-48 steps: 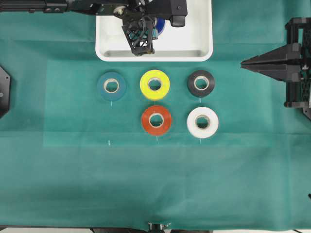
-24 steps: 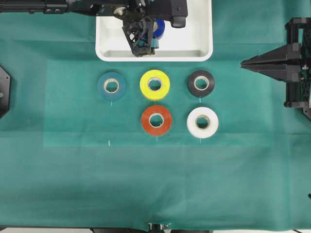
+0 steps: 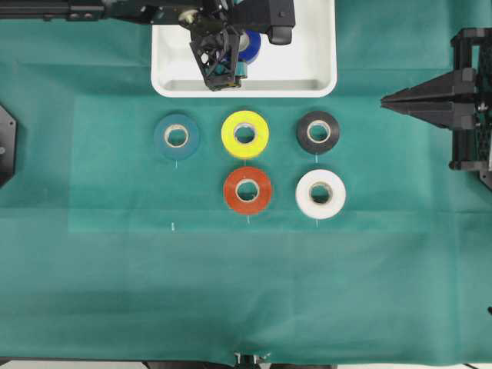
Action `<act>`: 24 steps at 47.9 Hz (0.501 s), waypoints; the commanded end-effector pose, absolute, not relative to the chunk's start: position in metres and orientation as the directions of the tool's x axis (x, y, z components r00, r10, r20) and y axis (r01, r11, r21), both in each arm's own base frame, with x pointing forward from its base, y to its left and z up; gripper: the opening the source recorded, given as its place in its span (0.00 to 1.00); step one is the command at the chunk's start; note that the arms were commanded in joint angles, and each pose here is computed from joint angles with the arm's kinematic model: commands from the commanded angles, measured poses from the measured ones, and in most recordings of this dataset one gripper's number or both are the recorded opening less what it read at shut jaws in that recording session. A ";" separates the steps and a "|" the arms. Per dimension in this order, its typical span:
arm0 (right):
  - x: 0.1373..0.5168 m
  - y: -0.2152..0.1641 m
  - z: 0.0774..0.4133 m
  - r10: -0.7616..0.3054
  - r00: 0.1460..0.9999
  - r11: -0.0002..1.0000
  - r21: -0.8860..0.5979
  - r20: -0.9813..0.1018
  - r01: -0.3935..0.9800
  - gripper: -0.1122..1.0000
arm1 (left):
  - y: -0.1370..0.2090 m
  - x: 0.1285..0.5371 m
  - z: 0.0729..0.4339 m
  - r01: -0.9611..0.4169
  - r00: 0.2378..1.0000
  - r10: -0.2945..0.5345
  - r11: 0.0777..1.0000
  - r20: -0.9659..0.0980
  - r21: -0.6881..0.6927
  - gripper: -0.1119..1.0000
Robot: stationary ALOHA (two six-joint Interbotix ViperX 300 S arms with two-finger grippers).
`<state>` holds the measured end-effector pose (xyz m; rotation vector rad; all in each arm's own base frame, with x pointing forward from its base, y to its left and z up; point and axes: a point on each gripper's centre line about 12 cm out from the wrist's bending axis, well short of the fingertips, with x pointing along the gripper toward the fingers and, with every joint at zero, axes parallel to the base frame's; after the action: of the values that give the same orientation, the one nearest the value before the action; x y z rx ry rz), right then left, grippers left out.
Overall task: Place the tape from the fixed location into the white case.
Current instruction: 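Open the left gripper to release the blue roll and lift away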
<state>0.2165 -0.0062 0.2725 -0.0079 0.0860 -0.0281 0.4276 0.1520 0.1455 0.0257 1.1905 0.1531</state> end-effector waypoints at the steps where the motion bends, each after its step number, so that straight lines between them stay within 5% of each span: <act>1: 0.220 -0.007 0.282 -0.032 0.998 0.999 -0.009 -0.061 0.031 0.10 | 0.149 0.429 0.188 -0.110 0.438 0.154 0.987 -0.886 0.117 0.87; 24: 0.220 -0.007 0.282 -0.030 0.998 0.999 -0.014 -0.061 0.029 0.10 | 0.130 0.415 0.262 -0.094 0.489 0.155 0.988 -0.859 0.124 0.87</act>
<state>0.2167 -0.0063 0.2720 -0.0094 0.0891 -0.0283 0.4156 0.1314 0.2337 0.0546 1.1082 0.1423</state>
